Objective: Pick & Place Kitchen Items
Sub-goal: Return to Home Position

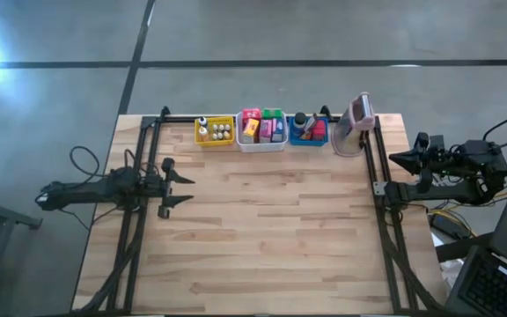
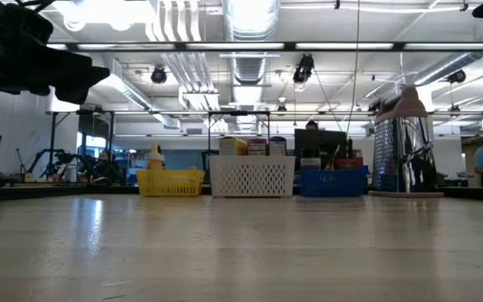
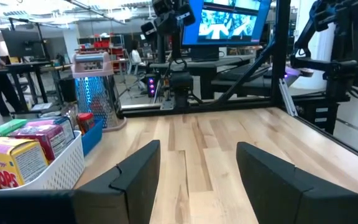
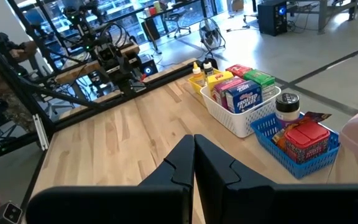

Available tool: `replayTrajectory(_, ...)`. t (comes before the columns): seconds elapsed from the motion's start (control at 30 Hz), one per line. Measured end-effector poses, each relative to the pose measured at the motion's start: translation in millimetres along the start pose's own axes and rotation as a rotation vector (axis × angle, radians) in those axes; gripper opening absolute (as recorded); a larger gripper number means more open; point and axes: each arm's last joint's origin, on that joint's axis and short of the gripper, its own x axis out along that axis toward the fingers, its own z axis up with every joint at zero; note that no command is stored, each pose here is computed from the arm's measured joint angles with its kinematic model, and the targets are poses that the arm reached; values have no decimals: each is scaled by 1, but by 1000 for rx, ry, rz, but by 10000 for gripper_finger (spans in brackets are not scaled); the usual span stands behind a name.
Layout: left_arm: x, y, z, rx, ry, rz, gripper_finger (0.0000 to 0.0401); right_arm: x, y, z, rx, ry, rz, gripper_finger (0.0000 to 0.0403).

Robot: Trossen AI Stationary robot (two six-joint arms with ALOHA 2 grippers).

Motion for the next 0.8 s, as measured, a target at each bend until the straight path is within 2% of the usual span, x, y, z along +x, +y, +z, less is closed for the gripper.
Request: replayTrajectory(0.8, 0, 0, 0, 1, 1, 0, 218, -1, 0, 2, 6, -14, 5, 8)
